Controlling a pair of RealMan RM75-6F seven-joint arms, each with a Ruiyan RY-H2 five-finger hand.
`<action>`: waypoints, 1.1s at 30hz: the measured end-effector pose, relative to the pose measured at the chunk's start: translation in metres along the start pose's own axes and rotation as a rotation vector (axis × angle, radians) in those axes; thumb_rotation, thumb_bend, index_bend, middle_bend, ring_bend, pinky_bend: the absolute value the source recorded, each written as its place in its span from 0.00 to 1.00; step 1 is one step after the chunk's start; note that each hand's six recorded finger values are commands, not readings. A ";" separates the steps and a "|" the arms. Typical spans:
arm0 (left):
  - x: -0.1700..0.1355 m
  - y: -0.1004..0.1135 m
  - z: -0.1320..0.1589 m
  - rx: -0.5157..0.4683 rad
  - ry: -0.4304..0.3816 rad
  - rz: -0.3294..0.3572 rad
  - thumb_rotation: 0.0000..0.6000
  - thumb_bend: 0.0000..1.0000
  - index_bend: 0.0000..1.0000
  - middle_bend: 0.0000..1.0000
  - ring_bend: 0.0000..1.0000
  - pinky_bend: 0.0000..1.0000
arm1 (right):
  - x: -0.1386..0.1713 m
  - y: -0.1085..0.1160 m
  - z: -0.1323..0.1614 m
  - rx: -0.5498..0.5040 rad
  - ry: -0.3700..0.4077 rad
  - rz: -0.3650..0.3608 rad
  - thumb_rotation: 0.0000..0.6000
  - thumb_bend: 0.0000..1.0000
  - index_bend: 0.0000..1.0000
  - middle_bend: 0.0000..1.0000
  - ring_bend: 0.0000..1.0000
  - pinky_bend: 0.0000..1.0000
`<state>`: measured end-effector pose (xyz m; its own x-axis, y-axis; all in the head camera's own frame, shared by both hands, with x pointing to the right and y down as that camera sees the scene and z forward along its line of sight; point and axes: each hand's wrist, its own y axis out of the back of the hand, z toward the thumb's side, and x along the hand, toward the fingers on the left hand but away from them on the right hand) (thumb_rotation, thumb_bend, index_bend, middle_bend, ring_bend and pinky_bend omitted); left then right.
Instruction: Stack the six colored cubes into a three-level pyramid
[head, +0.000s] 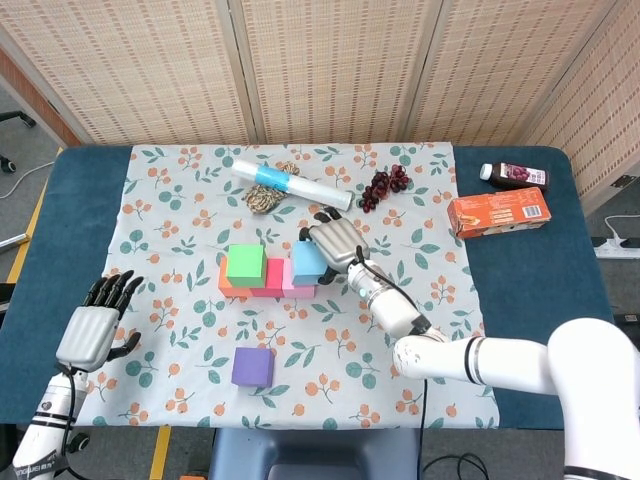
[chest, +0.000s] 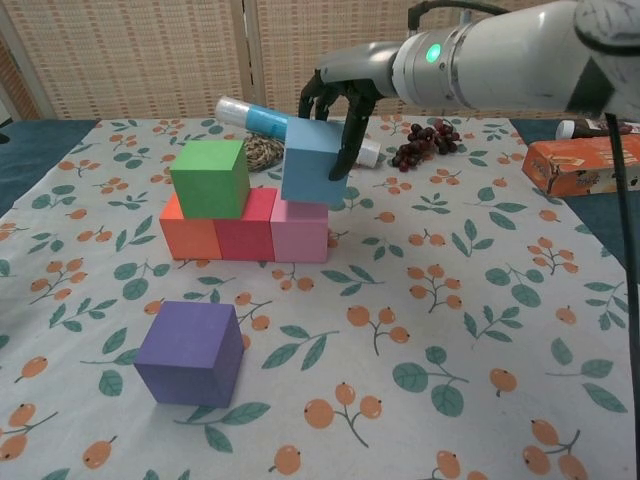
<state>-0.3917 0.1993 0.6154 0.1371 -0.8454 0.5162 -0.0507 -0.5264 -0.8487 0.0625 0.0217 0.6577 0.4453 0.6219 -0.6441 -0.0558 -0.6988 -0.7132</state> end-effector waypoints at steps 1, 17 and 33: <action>-0.001 0.001 -0.002 0.000 0.001 0.011 1.00 0.32 0.00 0.00 0.00 0.07 | -0.001 0.000 0.002 -0.001 0.000 0.002 1.00 0.00 0.48 0.37 0.10 0.00; -0.033 0.002 -0.044 0.029 0.040 0.039 1.00 0.32 0.00 0.00 0.00 0.06 | -0.014 -0.007 0.020 0.010 -0.025 0.018 1.00 0.00 0.47 0.37 0.10 0.00; -0.051 -0.004 -0.059 -0.009 0.054 0.021 1.00 0.32 0.00 0.00 0.00 0.06 | -0.027 -0.009 0.045 0.054 -0.044 0.023 1.00 0.00 0.46 0.37 0.10 0.00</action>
<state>-0.4572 0.2394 0.5989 0.0825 -0.8600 0.5036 -0.0617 -0.5088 -0.8587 0.0111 0.0267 0.6694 0.4037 0.6215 -0.6714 -0.1140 -0.6940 -0.7109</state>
